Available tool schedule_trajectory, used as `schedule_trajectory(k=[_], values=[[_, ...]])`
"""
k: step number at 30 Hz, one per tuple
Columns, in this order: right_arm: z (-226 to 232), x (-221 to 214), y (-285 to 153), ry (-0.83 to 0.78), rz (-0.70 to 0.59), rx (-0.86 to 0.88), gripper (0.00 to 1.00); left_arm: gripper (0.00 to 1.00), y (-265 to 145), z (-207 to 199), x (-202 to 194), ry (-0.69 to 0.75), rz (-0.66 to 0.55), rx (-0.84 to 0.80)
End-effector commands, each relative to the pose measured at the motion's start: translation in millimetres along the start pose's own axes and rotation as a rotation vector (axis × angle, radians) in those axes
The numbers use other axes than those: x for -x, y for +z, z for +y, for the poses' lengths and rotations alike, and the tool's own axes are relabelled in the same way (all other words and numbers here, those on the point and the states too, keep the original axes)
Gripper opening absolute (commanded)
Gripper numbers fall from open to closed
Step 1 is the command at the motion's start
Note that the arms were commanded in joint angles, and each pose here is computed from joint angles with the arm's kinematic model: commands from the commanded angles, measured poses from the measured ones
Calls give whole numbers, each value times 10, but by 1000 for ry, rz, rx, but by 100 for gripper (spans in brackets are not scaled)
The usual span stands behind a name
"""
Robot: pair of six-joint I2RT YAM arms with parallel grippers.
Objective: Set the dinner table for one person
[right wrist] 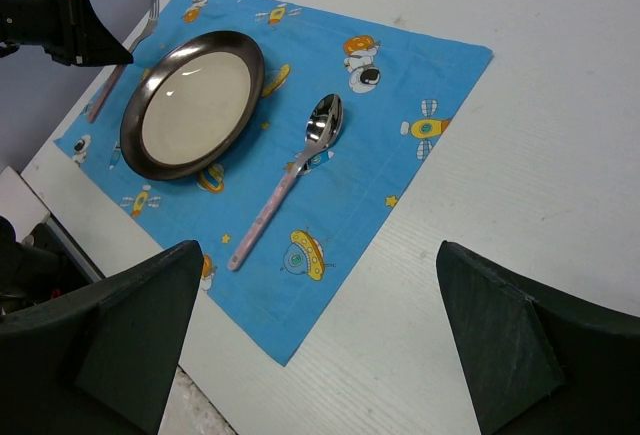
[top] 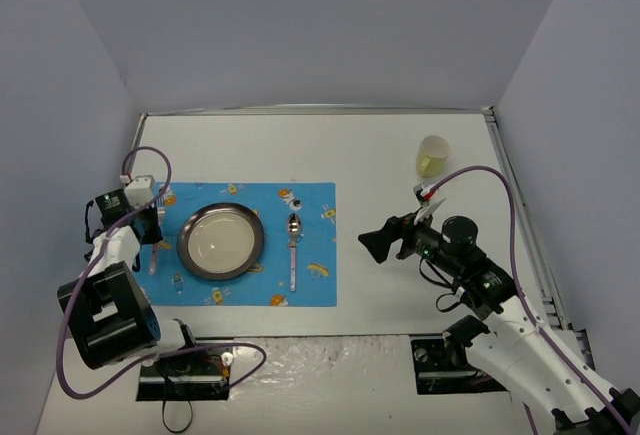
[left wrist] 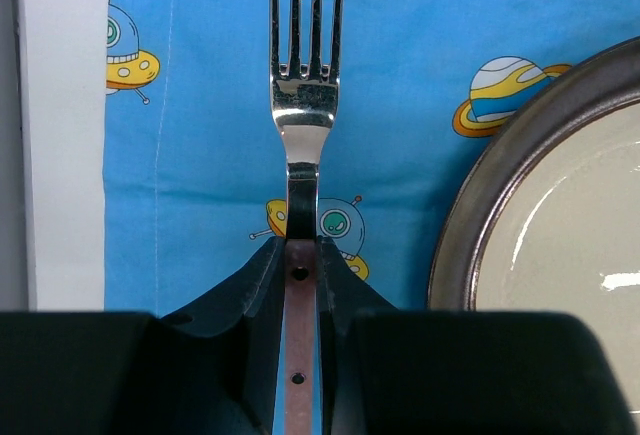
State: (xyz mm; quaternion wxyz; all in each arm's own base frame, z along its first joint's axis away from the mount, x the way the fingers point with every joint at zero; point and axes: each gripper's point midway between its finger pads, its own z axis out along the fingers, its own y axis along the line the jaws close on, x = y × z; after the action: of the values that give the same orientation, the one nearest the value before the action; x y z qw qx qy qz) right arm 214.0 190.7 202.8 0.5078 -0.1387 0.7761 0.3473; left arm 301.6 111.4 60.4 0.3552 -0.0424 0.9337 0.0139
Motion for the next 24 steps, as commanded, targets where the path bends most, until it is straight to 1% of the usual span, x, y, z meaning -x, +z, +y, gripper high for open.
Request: schedule_trajectory(k=[1, 7, 24], values=[[36, 130, 35, -30, -52, 13, 100, 0, -59, 159, 480, 48, -119, 23], [33, 132, 33, -31, -52, 10, 100, 0, -51, 237, 438, 57, -93, 58], [36, 122, 22, -33, -51, 9, 100, 0, 78, 335, 298, 40, 18, 36]])
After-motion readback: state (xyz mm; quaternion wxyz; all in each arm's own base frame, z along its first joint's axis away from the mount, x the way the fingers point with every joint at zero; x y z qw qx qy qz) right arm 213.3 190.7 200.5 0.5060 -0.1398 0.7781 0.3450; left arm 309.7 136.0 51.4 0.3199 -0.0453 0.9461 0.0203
